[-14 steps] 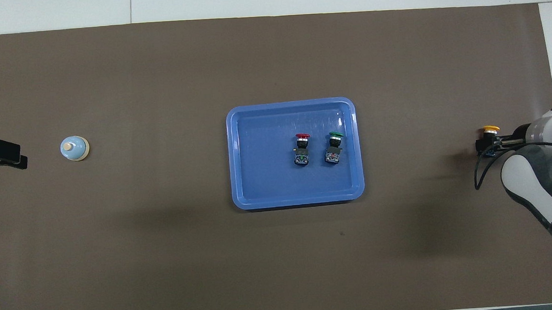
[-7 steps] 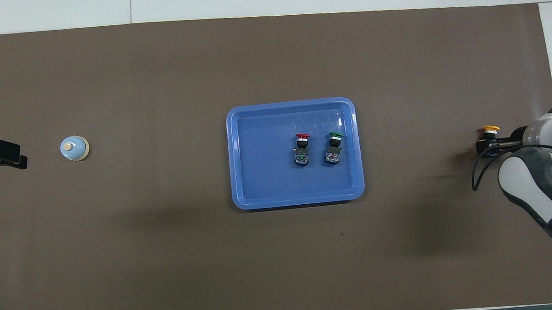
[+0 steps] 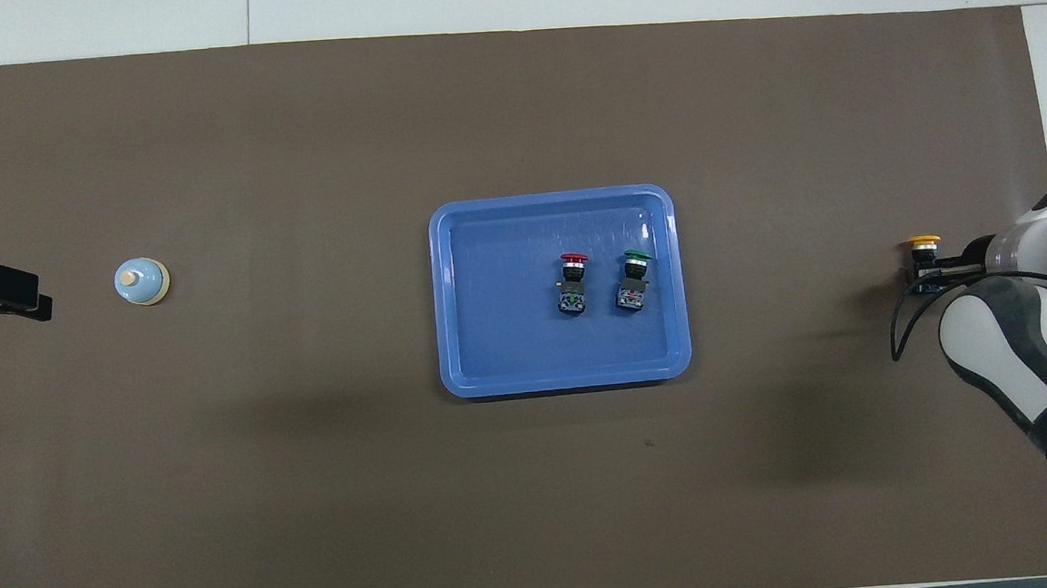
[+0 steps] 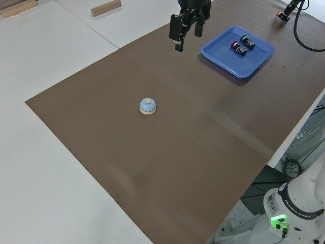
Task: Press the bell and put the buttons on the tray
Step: 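Grasp the yellow-capped button with the right gripper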
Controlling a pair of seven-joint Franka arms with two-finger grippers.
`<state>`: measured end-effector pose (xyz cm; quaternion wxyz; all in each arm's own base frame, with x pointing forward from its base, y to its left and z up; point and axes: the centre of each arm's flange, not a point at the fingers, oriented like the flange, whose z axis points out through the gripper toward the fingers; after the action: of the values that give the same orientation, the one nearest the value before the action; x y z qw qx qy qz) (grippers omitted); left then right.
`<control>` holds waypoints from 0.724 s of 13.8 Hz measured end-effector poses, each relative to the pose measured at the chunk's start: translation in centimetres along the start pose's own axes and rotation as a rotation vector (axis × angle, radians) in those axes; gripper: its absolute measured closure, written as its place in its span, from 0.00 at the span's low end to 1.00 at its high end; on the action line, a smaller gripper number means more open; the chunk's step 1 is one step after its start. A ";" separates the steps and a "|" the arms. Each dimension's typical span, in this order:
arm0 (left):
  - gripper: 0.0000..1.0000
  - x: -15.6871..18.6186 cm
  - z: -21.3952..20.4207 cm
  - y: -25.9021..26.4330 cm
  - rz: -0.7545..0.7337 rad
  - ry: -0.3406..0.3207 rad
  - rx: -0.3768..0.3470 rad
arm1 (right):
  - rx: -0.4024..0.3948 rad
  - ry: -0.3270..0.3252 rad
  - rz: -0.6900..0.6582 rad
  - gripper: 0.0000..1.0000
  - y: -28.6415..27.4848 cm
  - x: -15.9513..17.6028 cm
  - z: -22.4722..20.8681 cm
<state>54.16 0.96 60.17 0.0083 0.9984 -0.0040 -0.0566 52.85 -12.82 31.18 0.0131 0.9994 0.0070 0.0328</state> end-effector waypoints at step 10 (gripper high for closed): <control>0.00 0.0 0.0 0.0 0.000 0.000 0.000 | 0.016 -0.055 0.030 0.59 -34.6 4.2 -12.8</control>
<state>54.16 0.96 60.17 0.0083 0.9984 -0.0041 -0.0566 55.74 22.14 43.32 0.0050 0.9999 -0.0079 0.0052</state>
